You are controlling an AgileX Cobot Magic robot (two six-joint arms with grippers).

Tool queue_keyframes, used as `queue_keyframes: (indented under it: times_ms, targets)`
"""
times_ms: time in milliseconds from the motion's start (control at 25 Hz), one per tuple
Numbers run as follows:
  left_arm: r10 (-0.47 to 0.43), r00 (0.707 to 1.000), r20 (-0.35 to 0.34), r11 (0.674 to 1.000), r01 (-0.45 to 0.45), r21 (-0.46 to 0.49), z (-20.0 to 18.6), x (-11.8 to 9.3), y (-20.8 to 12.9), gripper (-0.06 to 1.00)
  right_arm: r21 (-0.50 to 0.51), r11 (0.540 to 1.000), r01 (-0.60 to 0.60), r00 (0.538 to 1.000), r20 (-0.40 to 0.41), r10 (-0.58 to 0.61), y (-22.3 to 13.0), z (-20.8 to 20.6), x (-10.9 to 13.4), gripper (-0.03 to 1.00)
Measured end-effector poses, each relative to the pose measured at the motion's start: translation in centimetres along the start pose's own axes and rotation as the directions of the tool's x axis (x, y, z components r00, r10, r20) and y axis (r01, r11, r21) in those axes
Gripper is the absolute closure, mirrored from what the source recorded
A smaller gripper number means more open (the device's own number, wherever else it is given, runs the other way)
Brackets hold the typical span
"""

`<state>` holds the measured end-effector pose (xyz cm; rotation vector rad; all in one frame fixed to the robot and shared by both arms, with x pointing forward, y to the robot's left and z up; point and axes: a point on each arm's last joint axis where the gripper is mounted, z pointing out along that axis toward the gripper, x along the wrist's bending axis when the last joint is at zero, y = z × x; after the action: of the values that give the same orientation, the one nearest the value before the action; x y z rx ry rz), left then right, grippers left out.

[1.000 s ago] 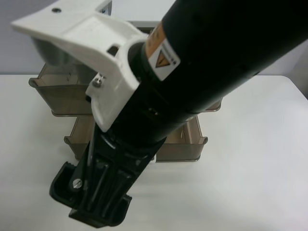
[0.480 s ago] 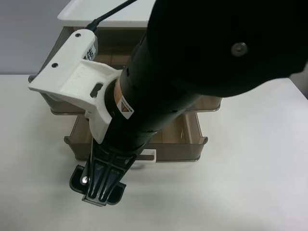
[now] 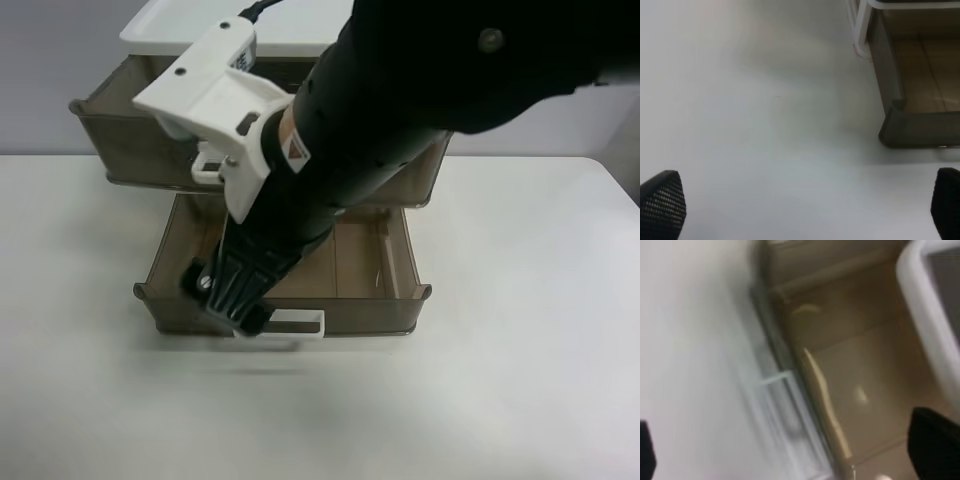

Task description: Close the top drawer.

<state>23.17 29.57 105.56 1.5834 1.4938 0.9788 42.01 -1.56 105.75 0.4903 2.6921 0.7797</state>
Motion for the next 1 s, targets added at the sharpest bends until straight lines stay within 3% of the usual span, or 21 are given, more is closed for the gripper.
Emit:
queue_keyframes:
  times_ms: [360,760,1000]
  targets:
    - [0.000,1.000,0.000,1.000,0.000,0.000,0.0,0.0,0.0,-0.05,-0.046,0.998,-0.048,0.997,0.052,0.050,-0.2,1.1,-3.3,-0.03]
    - [0.000,1.000,0.000,1.000,0.000,0.000,0.0,0.0,0.0,-0.05,-0.054,0.998,-0.045,0.996,0.076,0.049,3.2,3.3,-5.2,-0.03]
    - [0.000,1.000,0.000,1.000,0.000,0.000,0.0,0.0,0.0,-0.05,-0.062,0.996,-0.061,0.991,0.116,0.068,3.2,3.3,-7.7,-0.03]
